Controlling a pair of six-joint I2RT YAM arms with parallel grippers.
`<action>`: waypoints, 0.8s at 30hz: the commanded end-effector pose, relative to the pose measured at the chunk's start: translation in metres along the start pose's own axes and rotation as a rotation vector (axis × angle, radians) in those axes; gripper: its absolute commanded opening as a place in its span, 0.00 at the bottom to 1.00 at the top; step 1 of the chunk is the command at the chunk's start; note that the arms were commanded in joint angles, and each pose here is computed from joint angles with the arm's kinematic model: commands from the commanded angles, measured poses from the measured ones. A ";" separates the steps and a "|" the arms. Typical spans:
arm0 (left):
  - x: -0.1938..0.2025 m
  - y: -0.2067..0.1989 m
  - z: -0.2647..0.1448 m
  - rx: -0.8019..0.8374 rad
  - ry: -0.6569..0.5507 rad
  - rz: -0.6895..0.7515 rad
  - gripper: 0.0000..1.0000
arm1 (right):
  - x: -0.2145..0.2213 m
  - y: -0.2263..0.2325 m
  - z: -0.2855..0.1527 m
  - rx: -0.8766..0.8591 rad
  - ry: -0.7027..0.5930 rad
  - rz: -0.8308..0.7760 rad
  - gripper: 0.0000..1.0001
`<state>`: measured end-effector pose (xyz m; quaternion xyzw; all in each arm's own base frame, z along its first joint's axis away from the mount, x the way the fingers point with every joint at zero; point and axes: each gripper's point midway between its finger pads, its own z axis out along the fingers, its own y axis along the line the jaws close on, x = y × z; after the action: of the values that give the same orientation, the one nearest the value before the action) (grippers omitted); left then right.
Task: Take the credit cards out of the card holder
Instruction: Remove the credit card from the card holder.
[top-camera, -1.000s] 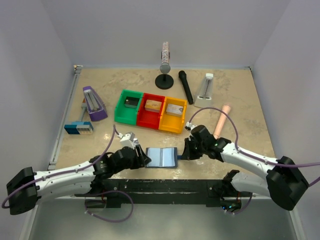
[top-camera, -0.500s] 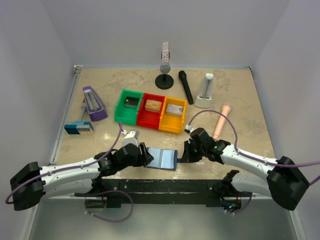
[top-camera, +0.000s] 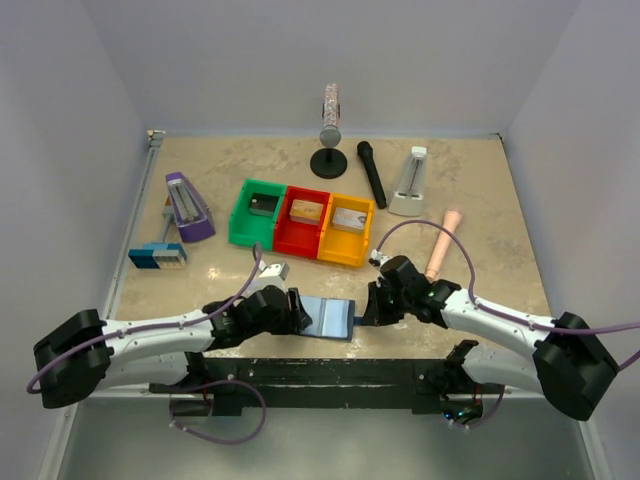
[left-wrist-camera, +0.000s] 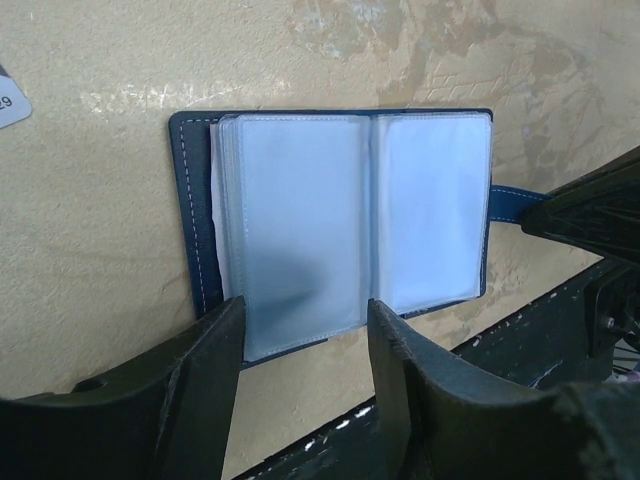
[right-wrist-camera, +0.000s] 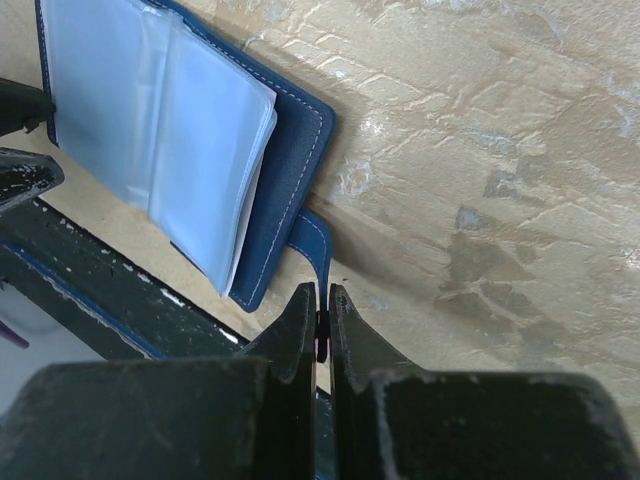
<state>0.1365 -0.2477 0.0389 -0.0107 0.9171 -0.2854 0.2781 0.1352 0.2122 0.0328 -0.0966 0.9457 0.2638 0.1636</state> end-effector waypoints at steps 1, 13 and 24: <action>-0.012 -0.023 0.001 0.064 -0.020 0.006 0.56 | -0.009 0.010 -0.004 -0.032 -0.018 -0.021 0.00; -0.008 -0.033 0.007 0.107 -0.001 0.015 0.56 | -0.010 0.013 -0.002 -0.035 -0.010 -0.026 0.00; -0.010 -0.059 0.006 0.216 0.013 0.045 0.55 | -0.014 0.018 -0.001 -0.045 -0.001 -0.032 0.00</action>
<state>0.1316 -0.2736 0.0429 0.0227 0.9070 -0.3302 0.2603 0.1355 0.2154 0.0309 -0.1013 0.9477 0.2619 0.1520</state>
